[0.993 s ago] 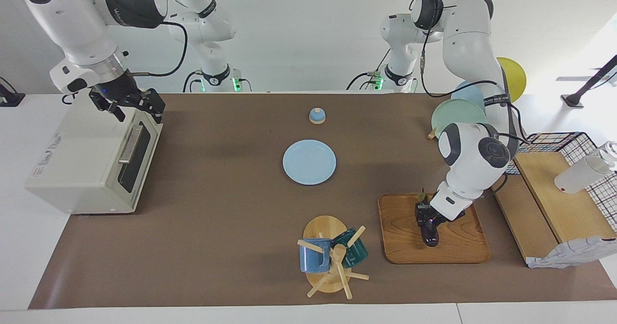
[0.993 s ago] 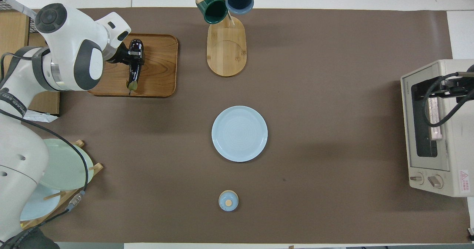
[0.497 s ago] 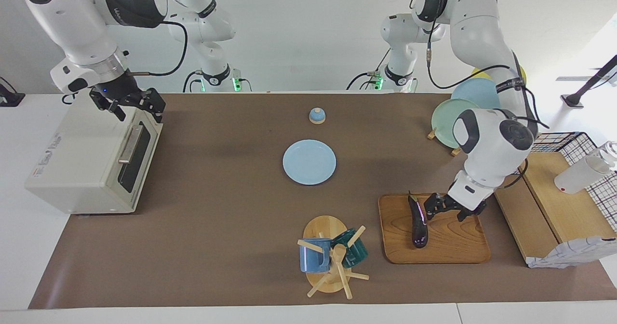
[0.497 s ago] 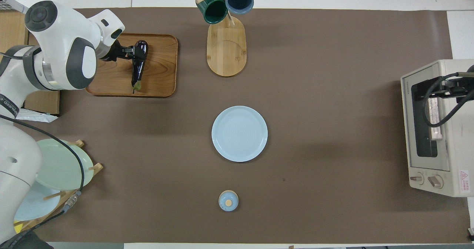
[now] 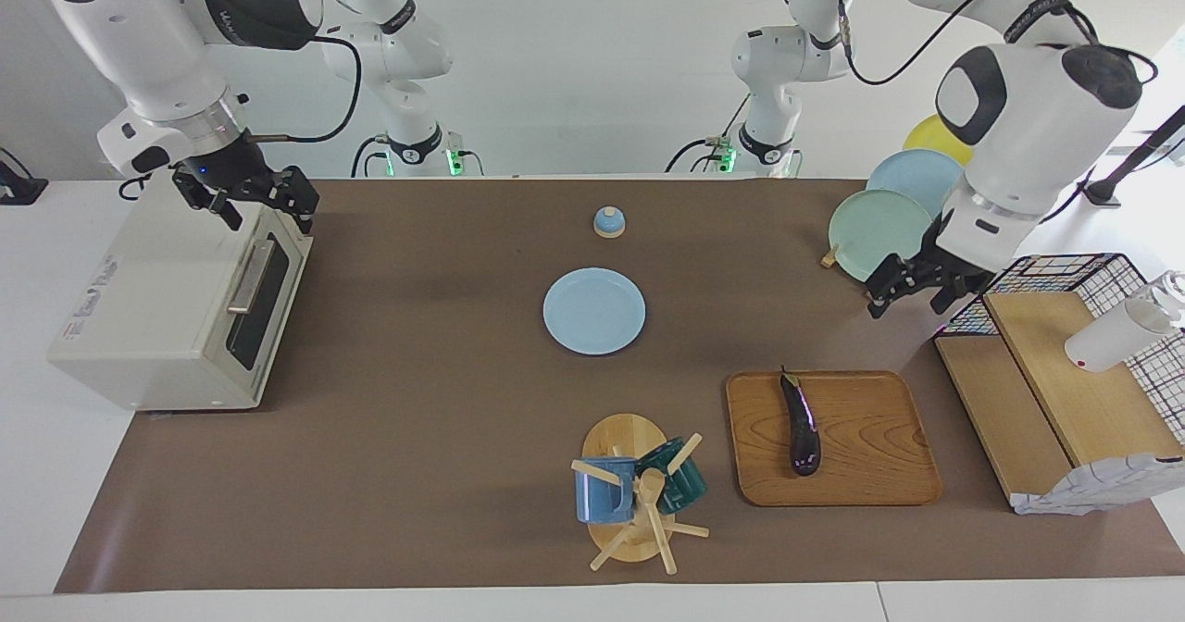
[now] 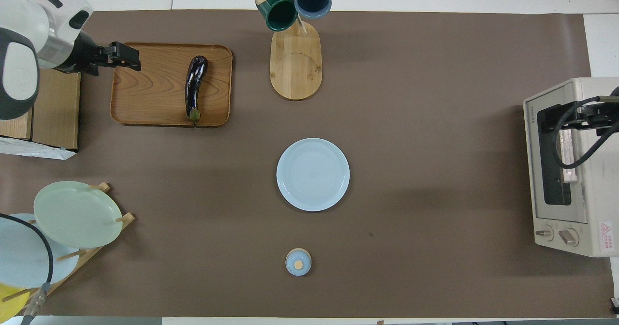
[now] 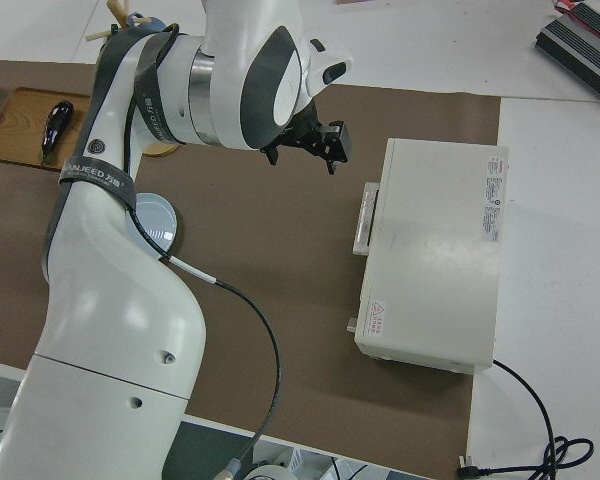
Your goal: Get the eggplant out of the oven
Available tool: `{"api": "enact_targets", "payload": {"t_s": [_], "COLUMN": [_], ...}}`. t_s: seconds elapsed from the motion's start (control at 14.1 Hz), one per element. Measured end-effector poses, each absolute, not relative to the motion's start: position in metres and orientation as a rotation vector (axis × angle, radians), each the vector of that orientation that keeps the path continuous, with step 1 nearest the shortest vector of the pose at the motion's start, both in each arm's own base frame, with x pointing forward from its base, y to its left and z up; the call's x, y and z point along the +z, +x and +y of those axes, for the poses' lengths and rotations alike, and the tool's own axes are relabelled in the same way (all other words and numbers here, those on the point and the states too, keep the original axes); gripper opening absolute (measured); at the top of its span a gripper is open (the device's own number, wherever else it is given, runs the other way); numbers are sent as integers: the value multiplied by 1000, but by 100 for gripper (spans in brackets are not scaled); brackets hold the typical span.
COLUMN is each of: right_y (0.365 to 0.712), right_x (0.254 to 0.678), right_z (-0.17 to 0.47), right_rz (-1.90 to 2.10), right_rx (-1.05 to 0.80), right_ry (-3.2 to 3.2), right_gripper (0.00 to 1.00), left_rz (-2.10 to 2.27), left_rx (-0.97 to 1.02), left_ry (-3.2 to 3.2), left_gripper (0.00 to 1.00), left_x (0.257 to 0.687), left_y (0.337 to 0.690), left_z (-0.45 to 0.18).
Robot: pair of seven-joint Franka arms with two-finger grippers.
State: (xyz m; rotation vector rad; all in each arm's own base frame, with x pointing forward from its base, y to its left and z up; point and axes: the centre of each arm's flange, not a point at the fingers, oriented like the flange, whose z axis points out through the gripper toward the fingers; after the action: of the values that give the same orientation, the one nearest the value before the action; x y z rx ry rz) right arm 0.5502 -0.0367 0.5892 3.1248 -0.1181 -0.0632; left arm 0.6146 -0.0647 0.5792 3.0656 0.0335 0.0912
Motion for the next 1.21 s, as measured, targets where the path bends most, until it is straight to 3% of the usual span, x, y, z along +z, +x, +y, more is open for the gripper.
{"api": "enact_targets", "payload": {"t_s": [0.21,0.5,1.21], "right_y": [550,550,550], "right_x": [589,589,589], "right_z": [-31,-33,-33], "right_rz": [-103,-109,-109], "right_rx": [-63,-65,-65], "right_ry": [3127,3126,3126], "right_gripper": [100,100,100], "left_rz": [26,-3,1], "left_rx": [3,-106,-75], "left_ry": [3082,3095,3136], "left_gripper": [100,100,100], "left_x": [605,582,600], "left_y": [573,542,537], "left_z": [-63,-77,-69]}}
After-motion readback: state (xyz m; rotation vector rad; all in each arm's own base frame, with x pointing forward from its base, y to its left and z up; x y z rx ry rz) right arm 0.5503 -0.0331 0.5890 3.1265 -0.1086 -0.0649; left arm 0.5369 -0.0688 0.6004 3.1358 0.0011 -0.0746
